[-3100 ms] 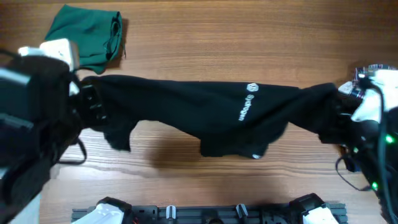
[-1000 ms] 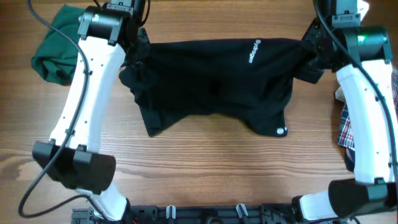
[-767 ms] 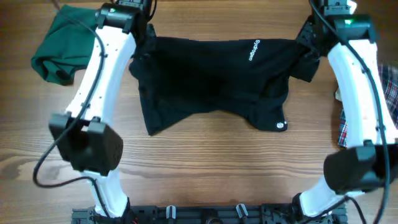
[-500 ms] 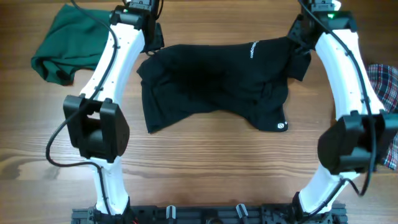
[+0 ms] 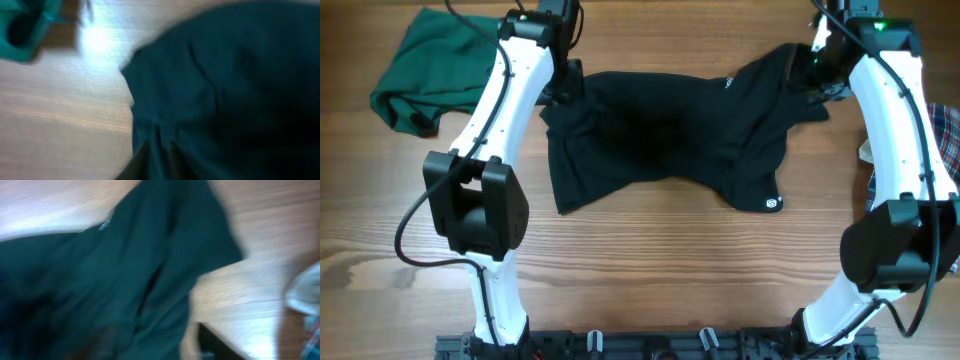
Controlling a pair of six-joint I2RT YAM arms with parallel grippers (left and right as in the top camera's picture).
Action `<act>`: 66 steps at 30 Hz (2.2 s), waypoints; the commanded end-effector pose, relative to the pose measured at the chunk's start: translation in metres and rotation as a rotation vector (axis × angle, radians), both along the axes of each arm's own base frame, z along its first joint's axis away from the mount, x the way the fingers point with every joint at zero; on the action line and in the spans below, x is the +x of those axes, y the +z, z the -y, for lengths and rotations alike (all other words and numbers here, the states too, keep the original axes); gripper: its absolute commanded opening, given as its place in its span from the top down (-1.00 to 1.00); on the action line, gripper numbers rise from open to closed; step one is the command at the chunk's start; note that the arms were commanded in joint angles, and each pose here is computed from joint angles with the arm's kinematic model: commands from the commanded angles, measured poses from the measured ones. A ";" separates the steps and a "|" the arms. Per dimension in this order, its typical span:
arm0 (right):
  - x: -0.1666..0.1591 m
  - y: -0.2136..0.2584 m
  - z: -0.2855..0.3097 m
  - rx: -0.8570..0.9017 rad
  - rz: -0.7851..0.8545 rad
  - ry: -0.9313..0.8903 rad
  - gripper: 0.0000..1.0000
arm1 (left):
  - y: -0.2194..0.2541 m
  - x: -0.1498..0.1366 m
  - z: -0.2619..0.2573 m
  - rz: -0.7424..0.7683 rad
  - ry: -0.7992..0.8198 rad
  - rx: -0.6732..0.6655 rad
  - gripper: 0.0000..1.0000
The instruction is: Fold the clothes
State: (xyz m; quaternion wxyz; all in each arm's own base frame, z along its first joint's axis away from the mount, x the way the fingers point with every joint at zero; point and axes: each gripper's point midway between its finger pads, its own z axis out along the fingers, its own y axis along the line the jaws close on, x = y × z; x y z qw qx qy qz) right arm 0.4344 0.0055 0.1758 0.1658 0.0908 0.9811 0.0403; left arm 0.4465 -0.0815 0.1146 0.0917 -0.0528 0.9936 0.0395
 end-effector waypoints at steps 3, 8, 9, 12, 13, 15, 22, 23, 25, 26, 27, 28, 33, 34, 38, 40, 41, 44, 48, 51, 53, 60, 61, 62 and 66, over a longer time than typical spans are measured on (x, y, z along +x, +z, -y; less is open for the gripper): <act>-0.042 -0.048 -0.070 0.202 -0.162 0.207 0.82 | 0.000 -0.045 0.031 -0.165 -0.061 -0.125 0.92; -0.063 -0.101 -0.078 0.215 -0.232 0.168 0.91 | -0.021 -0.066 0.026 -0.255 -0.037 -0.106 0.92; -0.065 -0.107 -0.077 0.216 -0.236 0.160 0.92 | -0.026 -0.068 0.026 -0.264 -0.036 -0.104 0.92; -0.069 -0.122 -0.076 0.212 -0.242 0.139 0.91 | -0.046 -0.072 0.030 -0.276 -0.037 -0.130 0.92; -0.072 -0.129 -0.073 0.204 -0.251 0.115 0.91 | -0.052 -0.072 0.033 -0.271 -0.038 -0.146 0.92; -0.076 -0.137 -0.067 0.169 -0.258 0.099 0.91 | -0.063 -0.072 0.035 -0.267 -0.042 -0.156 0.92; -0.084 -0.164 -0.056 0.126 -0.255 0.038 0.91 | -0.099 -0.076 0.036 -0.249 -0.045 -0.173 0.92; -0.084 -0.167 -0.056 0.128 -0.254 0.025 0.91 | -0.101 -0.077 0.036 -0.252 -0.045 -0.172 0.92; -0.089 -0.174 -0.053 0.113 -0.261 0.001 0.91 | -0.105 -0.084 0.035 -0.273 -0.043 -0.171 0.92; -0.091 -0.176 -0.052 0.109 -0.266 -0.009 0.91 | -0.106 -0.087 0.035 -0.283 -0.042 -0.171 0.92; -0.093 -0.178 -0.051 0.108 -0.270 -0.009 0.91 | -0.108 -0.090 0.034 -0.292 -0.041 -0.171 0.92; -0.096 -0.181 -0.051 0.107 -0.278 -0.010 0.91 | -0.110 -0.093 0.034 -0.303 -0.039 -0.171 0.92; -0.115 -0.188 -0.049 0.107 -0.344 -0.049 0.91 | -0.124 -0.118 0.032 -0.378 -0.033 -0.180 0.92; -0.118 -0.188 -0.049 0.109 -0.355 -0.066 0.91 | -0.127 -0.123 0.031 -0.394 -0.031 -0.179 0.92; -0.131 -0.187 -0.048 0.108 -0.411 -0.098 0.91 | -0.128 -0.144 0.028 -0.470 -0.020 -0.172 0.92; -0.136 -0.187 -0.048 0.111 -0.434 -0.125 0.91 | -0.125 -0.153 0.028 -0.509 -0.016 -0.170 0.92; -0.139 -0.186 -0.048 0.110 -0.446 -0.137 0.91 | -0.124 -0.157 0.028 -0.525 -0.015 -0.170 0.92; -0.152 -0.179 -0.046 0.104 -0.493 -0.154 0.91 | -0.117 -0.175 0.028 -0.597 -0.020 -0.149 0.92; -0.171 -0.164 -0.044 0.093 -0.544 -0.159 0.91 | -0.108 -0.188 0.037 -0.624 -0.057 -0.129 0.92; -0.177 -0.146 -0.037 0.063 -0.523 -0.200 0.91 | -0.092 -0.192 0.048 -0.597 -0.094 -0.124 0.92; -0.176 -0.131 -0.034 0.051 -0.479 -0.213 0.91 | -0.077 -0.196 0.053 -0.572 -0.117 -0.127 0.92; -0.127 -0.094 -0.037 0.090 -0.175 -0.138 0.61 | -0.042 -0.153 0.042 -0.279 -0.145 -0.082 0.92; -0.121 -0.093 -0.043 0.115 -0.149 -0.099 0.28 | -0.041 -0.142 0.040 -0.231 -0.139 -0.078 0.92; -0.116 -0.093 -0.048 0.134 -0.132 -0.062 -0.01 | -0.040 -0.134 0.039 -0.201 -0.133 -0.081 0.92; -0.107 -0.093 -0.058 0.176 -0.103 -0.005 -0.75 | -0.041 -0.105 0.030 -0.107 -0.087 -0.111 0.52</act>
